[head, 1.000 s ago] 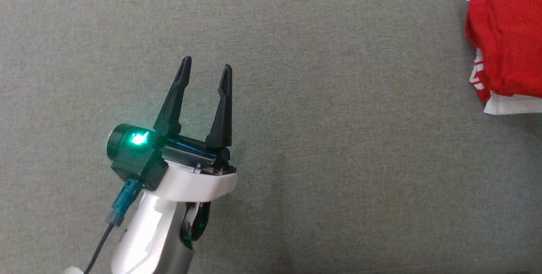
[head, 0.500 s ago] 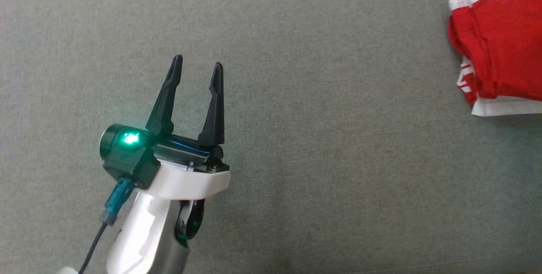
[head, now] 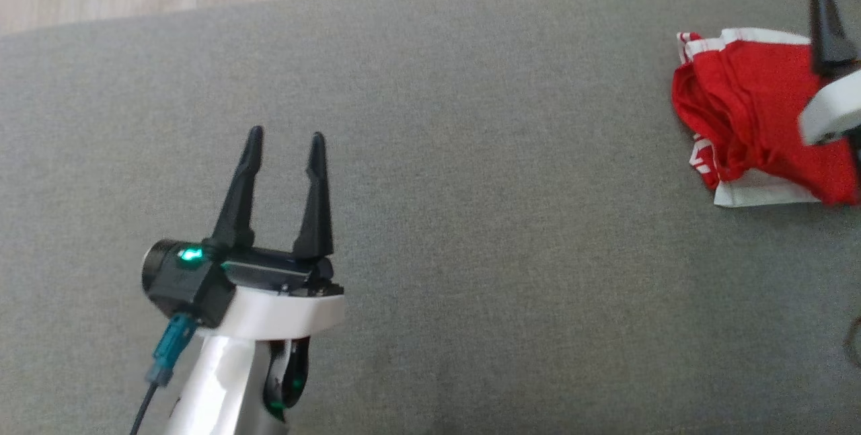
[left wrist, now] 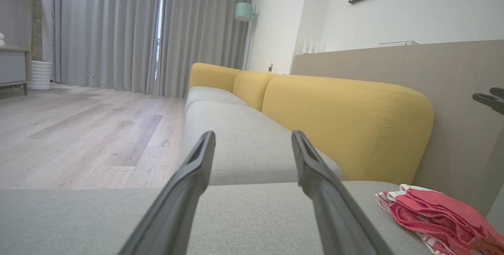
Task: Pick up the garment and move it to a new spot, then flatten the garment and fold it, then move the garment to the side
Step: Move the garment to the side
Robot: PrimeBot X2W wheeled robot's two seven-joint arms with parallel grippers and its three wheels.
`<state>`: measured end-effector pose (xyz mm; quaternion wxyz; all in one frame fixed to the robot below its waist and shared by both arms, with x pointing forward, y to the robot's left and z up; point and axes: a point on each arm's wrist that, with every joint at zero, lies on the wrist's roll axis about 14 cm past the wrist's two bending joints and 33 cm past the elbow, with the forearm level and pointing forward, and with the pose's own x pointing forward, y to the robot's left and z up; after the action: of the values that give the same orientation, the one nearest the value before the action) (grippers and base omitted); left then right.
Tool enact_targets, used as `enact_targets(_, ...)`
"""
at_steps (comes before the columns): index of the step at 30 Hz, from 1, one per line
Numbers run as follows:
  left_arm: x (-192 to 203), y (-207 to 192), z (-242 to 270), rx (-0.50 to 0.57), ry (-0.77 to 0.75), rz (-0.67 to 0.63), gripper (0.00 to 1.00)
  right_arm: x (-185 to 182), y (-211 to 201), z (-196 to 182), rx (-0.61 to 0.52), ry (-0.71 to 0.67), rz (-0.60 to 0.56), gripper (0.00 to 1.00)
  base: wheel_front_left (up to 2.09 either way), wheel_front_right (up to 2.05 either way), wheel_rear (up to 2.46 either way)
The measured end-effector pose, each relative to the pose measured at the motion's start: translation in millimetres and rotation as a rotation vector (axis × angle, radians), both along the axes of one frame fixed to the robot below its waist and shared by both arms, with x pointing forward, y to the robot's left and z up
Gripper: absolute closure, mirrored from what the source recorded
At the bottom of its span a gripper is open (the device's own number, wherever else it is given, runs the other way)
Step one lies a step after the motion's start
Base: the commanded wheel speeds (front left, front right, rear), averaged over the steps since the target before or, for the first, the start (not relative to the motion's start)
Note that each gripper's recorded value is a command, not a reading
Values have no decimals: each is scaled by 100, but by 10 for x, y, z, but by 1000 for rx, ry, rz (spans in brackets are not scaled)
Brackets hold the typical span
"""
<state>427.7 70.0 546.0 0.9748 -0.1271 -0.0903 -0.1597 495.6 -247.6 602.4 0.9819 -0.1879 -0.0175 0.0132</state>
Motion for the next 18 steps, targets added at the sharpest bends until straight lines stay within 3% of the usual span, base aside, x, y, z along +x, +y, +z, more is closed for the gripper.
enact_targets(7,-155,170,86,-5,-13,53,0,-341,628,137,301,-151,83,0,0,0,0)
enact_targets(12,-263,271,54,-2,-1,82,0,-545,798,51,387,-164,121,0,0,0,0)
enact_targets(16,-296,280,77,-11,-7,75,0,-717,806,-257,531,-139,126,0,0,0,0)
enact_targets(18,-314,277,70,-12,-5,72,0,-817,831,-469,551,-119,122,0,0,0,0)
